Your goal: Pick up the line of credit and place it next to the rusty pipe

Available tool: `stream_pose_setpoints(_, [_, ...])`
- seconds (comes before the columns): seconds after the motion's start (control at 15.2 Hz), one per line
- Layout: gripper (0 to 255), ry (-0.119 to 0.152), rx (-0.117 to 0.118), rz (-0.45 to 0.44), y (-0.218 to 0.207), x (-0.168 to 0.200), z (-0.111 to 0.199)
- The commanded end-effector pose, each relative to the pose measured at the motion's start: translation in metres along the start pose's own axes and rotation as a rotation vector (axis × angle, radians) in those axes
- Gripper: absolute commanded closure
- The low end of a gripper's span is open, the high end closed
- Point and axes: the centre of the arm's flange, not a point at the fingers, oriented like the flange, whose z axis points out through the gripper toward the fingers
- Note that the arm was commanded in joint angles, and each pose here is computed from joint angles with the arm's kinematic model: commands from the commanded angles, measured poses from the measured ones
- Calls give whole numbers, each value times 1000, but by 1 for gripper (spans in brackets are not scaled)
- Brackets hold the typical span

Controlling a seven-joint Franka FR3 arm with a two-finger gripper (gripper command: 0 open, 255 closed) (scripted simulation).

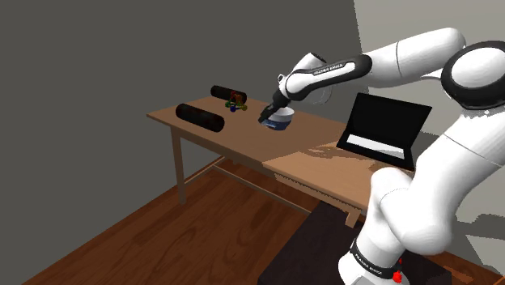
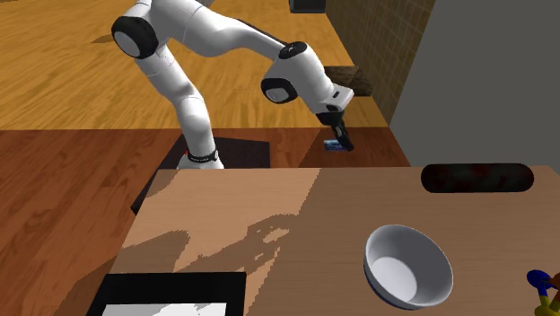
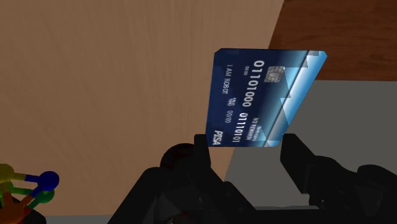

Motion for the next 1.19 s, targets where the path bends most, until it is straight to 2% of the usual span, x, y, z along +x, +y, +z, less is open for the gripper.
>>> stream_pose_setpoints(0.0, [255, 1, -1, 0, -6, 22, 15])
stream_pose_setpoints(1.12, [255, 1, -1, 0, -36, 208, 137])
